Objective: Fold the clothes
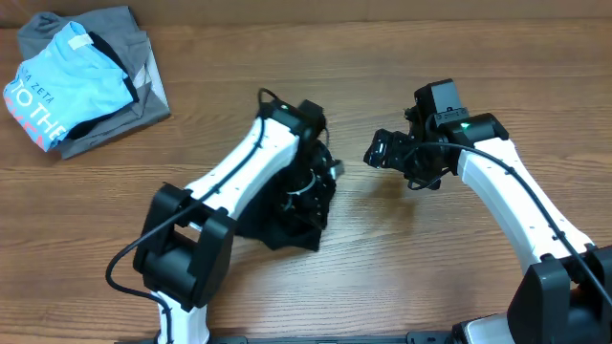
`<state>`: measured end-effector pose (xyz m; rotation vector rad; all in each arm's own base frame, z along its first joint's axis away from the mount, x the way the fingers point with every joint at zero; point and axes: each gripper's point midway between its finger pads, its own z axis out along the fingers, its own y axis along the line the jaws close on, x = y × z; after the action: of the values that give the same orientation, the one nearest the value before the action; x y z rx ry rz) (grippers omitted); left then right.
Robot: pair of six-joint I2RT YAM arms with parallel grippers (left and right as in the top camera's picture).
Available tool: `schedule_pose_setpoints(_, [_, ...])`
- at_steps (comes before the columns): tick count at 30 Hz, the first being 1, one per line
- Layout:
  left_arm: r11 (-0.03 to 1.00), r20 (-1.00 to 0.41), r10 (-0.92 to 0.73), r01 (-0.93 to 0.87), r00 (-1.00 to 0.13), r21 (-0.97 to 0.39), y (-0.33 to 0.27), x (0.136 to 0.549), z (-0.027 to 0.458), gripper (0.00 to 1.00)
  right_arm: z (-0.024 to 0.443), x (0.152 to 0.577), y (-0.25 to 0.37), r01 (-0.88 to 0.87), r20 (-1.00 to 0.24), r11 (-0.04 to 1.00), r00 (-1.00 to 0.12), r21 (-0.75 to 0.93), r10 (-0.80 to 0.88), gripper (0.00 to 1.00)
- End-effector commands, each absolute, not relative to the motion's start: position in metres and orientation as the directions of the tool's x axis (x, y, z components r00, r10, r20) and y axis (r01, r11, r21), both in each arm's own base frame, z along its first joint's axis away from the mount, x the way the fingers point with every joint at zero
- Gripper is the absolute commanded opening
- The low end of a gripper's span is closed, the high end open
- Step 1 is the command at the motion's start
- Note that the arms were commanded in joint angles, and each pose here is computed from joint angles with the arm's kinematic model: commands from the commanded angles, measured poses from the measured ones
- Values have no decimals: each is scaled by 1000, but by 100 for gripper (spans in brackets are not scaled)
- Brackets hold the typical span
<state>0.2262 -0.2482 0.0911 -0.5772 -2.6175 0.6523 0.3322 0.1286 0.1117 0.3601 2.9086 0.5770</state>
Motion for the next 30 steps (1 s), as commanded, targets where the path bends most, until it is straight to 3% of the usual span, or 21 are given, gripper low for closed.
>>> schedule_pose_setpoints(1, [794,260,481,289,-838,-535,-263,215,97,16,128,344,117,210,-156,888,-943,408,295,100])
schedule_pose_setpoints(6, [766,231,518,327,-823,-553,-276,209,100,35,129,351,102,248,-156,873,-928,420,339,100])
schedule_pose_setpoints(10, [741,172,528,352,-832,-572,-287,220,116,36,129,352,99,255,-158,871,-925,419,346,100])
schedule_pose_setpoints(17, [691,-44,551,486,-833,-535,-294,255,192,37,130,355,99,227,-180,878,-928,421,327,100])
schedule_pose_setpoints(18, [690,-71,546,496,-835,-527,-291,259,202,59,130,356,99,226,-183,878,-927,422,327,100])
schedule_pose_setpoints(19, [689,-97,536,501,-839,-523,-289,263,213,100,131,357,99,225,-187,877,-926,424,327,100])
schedule_pose_setpoints(26, [696,-141,491,484,-860,-530,-274,275,236,100,142,361,120,141,-193,839,-941,525,279,100])
schedule_pose_setpoints(30, [772,-111,412,411,-904,-485,-245,292,232,100,144,359,128,99,-199,832,-949,546,244,100])
